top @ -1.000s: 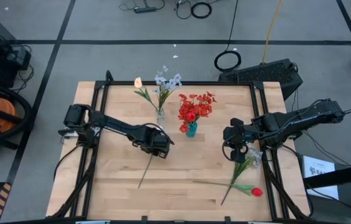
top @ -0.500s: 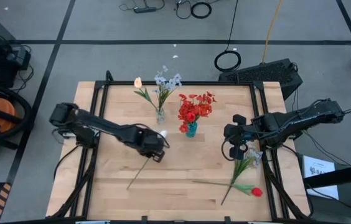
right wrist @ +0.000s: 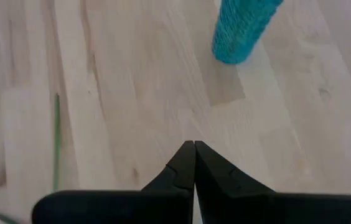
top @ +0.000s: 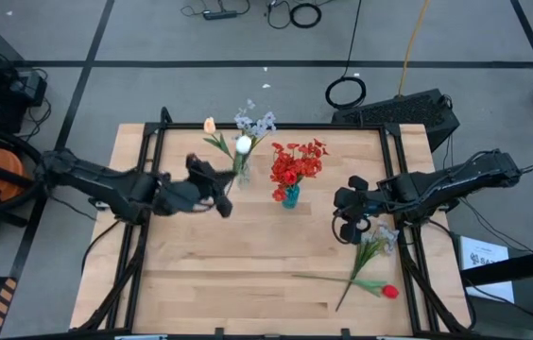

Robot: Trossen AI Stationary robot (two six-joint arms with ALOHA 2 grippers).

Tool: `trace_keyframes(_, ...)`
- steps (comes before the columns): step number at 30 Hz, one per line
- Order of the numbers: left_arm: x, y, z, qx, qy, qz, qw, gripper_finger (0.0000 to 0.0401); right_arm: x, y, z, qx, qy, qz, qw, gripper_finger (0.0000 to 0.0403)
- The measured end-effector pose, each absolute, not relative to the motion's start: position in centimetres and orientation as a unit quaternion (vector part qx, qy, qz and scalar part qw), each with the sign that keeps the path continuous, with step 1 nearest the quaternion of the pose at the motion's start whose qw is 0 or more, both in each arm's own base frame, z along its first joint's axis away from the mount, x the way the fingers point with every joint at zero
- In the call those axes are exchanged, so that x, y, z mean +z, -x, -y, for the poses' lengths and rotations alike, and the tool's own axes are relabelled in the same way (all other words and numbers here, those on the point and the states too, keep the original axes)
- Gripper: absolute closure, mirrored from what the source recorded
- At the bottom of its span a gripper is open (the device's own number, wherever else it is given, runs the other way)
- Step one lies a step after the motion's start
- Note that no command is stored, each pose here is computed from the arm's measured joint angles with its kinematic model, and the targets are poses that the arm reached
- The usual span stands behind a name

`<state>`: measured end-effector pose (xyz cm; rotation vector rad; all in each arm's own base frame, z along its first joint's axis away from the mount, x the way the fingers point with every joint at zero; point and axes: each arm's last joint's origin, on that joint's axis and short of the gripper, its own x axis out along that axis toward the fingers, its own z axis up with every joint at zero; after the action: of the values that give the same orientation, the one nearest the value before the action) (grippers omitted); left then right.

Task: Sort flowers into vase by color
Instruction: Put the white tulip into the transparent vase

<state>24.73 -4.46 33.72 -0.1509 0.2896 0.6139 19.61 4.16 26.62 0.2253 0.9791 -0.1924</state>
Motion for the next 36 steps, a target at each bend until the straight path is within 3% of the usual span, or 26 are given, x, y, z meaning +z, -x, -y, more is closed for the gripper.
trace_keyframes(9, 34.3, -26.4, -0.8, 0.219, 0.018, -0.064, 0.973, 0.0399, 25.7, -21.5, -4.6, -0.122, -0.175, -0.452, 0.866, 0.0403)
trace_keyframes(19, 32.2, -23.3, -6.4, 0.17, 0.005, 0.04, 0.985, 0.04, 24.4, -22.8, -4.9, -0.159, -0.23, -0.456, 0.845, 0.0403)
trace_keyframes(26, 29.6, -22.2, -8.2, 0.159, -0.001, 0.035, 0.987, 0.04, 24.4, -23.4, -5.1, -0.155, -0.242, -0.439, 0.851, 0.0403)
trace_keyframes(36, 28.8, -21.7, -10.1, 0.136, -0.002, 0.028, 0.99, 0.04, 24.6, -23.6, -5.1, -0.164, -0.268, -0.426, 0.849, 0.0403)
